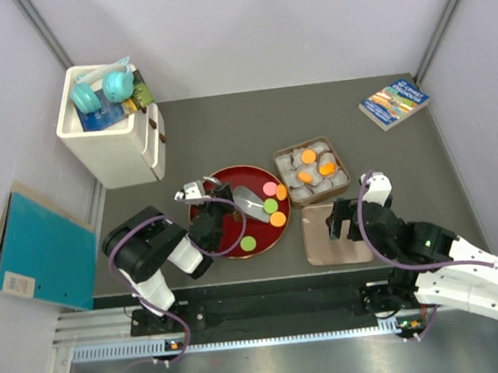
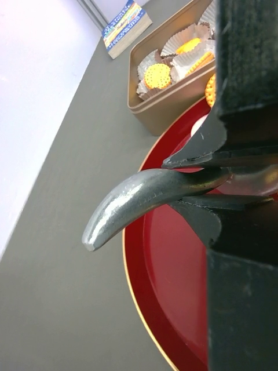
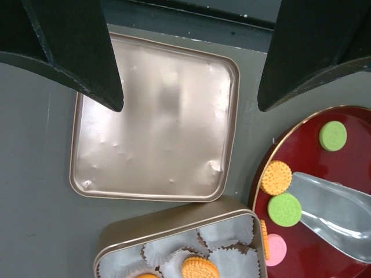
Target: Pack the cookies
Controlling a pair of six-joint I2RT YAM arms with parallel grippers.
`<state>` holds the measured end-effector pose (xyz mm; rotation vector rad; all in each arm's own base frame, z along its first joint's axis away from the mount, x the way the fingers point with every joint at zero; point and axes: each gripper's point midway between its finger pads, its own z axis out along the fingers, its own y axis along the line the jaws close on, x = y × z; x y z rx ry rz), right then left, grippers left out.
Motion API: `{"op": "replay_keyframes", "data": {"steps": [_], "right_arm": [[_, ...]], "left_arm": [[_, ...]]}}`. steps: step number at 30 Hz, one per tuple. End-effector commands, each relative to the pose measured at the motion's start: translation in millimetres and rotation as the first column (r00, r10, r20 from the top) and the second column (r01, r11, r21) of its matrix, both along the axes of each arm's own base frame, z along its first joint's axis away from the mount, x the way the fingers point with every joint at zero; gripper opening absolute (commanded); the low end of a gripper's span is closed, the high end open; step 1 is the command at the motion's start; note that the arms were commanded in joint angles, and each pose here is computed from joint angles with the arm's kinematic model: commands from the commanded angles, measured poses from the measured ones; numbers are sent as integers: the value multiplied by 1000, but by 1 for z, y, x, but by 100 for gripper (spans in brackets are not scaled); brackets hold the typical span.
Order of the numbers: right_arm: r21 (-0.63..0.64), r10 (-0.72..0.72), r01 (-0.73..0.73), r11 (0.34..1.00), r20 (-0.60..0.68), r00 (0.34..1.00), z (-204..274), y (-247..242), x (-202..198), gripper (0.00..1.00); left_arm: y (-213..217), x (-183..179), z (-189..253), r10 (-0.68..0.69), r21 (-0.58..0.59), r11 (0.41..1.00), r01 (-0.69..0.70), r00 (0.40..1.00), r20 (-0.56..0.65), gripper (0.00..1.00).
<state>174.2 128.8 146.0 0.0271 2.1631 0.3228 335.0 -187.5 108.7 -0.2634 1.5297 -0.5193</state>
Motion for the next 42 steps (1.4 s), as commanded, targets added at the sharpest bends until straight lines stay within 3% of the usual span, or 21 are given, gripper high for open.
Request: {"op": "replay_keyframes", "data": {"steps": [1,5,12,17,26,35,42], "right_arm": [[38,-10,9,999,39,999,14,3,5,99],[37,-14,12,999,40,999,14,2,5,99],[30,-17,16,999,41,999,14,-2,3,99],[25,-16,15,1000,37,999,13,-2,3,99],[18,-18,17,1000,32,999,13,-4,2,99],[11,-15,15,1000,23,1000,9,-1,4,99],[11,-17,17,1000,23,1000,9,-2,3,99]], "left_arm": [[-22,-19,-22,-121,34,992,121,993,-9,0],[-29,-12,-27,-103,27,994,104,995,-12,0],[1,7,-18,103,109,988,-105,994,32,0],[3,22,-9,137,83,986,-142,989,57,0],[4,28,-25,148,39,988,-148,989,19,0],[-26,42,-27,68,6,998,-68,998,-13,0],[-15,35,-30,93,-55,994,-93,996,2,0]]}}
